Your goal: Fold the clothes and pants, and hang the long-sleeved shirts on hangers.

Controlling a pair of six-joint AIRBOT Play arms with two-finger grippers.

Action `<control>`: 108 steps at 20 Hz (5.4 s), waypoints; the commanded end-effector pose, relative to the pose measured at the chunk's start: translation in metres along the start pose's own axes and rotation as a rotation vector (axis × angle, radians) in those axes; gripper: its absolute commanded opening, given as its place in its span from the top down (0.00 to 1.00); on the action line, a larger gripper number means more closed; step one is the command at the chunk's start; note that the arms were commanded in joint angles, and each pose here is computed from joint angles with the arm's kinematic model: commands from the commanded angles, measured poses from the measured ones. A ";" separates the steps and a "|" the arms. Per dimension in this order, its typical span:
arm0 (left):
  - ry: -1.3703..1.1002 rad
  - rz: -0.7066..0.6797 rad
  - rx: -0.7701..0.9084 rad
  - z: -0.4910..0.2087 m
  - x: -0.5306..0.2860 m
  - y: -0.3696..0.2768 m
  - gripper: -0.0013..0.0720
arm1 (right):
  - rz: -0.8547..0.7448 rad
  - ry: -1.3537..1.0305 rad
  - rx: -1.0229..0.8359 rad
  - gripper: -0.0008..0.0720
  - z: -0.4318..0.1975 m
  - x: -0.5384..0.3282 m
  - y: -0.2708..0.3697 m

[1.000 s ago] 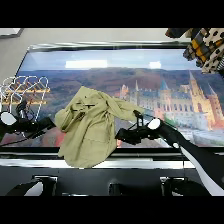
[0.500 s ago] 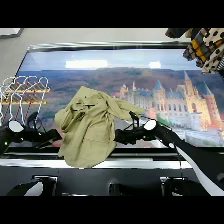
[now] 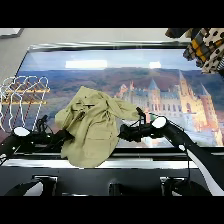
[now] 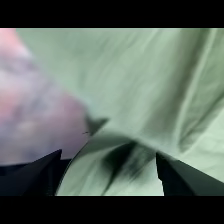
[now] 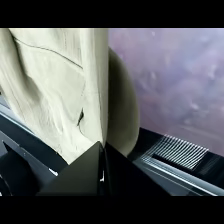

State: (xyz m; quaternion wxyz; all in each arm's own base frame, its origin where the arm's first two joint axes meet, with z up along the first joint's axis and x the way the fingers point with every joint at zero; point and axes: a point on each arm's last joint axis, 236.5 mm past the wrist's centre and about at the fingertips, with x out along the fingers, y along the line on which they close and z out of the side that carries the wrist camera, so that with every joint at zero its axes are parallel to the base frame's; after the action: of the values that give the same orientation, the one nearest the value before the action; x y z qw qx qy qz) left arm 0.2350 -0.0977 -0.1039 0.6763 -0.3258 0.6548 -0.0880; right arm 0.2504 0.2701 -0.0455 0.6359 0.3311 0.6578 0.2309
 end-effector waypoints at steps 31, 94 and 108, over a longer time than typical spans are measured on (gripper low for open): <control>-1.027 -0.474 0.750 -0.039 -0.474 -0.363 0.94 | 0.192 -1.038 -0.665 0.94 -0.040 -0.456 0.323; 0.003 0.002 0.011 0.092 -0.010 -0.019 0.07 | -0.175 -0.041 -0.050 0.94 0.192 -0.091 -0.061; -0.187 0.031 0.146 0.143 -0.081 -0.066 0.93 | -0.153 -0.169 -0.191 0.94 0.193 -0.115 0.010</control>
State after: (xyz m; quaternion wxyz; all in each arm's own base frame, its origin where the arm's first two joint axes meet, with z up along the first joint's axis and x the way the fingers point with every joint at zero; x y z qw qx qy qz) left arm 0.3670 -0.0837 -0.0382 0.7247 -0.2981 0.6093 -0.1213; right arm 0.4365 0.1719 0.0050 0.7144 0.2465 0.6186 0.2148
